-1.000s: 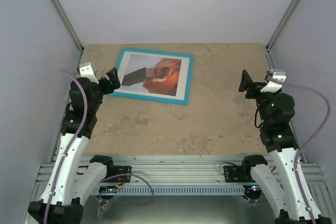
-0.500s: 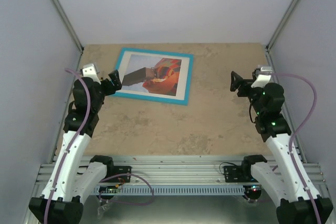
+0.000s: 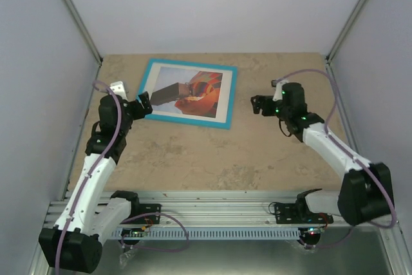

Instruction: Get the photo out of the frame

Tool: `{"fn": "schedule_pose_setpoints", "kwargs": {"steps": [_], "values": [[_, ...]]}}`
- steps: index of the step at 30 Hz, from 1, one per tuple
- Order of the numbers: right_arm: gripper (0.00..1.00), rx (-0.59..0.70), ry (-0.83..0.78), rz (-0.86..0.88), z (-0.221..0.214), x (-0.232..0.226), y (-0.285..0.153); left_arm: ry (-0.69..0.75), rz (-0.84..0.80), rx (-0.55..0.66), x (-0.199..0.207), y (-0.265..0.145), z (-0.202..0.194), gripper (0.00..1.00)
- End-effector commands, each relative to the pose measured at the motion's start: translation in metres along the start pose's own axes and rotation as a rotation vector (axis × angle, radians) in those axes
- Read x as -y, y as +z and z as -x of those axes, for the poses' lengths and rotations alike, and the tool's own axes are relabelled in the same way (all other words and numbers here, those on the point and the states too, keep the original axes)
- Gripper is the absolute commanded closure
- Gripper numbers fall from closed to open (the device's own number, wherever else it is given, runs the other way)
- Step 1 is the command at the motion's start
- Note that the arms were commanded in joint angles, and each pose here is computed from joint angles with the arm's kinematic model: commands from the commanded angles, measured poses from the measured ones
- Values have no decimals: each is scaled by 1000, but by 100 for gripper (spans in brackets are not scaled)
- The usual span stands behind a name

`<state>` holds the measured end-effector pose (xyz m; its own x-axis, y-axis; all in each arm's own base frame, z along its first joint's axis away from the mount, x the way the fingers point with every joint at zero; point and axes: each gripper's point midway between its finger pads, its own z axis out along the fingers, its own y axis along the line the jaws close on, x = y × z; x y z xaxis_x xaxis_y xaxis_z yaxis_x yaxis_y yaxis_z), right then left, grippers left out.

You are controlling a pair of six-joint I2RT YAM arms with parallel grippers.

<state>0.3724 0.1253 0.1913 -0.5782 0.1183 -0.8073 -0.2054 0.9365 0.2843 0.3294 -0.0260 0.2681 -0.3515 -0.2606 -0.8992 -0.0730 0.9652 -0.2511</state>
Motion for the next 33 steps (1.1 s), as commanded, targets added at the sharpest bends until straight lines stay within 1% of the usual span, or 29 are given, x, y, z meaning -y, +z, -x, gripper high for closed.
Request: {"fn": "schedule_pose_setpoints", "kwargs": {"steps": [1, 4, 8, 13, 19, 22, 27, 33], "values": [[2, -97, -16, 10, -14, -21, 28, -4, -17, -1, -1, 8, -12, 0], [2, -171, -1, -15, -33, -27, 52, -5, -29, -12, 1, 11, -13, 0], [2, -240, 23, -24, -51, -46, 78, -12, -38, -11, 2, 11, -13, 0], [5, -291, 19, -107, -70, -61, 107, -18, -55, -16, 6, 12, -16, 0], [21, -332, 53, -173, -89, -65, 134, -3, -79, -25, 16, 11, -21, 0], [26, -349, 89, -190, -98, -64, 143, 3, -79, -27, 18, 11, -22, 0], [37, -374, 106, -203, -111, -64, 151, 12, -100, -34, 26, 11, -26, 0], [58, -393, 121, -222, -122, -60, 153, 21, -126, -45, 34, 11, -29, 0]]}}
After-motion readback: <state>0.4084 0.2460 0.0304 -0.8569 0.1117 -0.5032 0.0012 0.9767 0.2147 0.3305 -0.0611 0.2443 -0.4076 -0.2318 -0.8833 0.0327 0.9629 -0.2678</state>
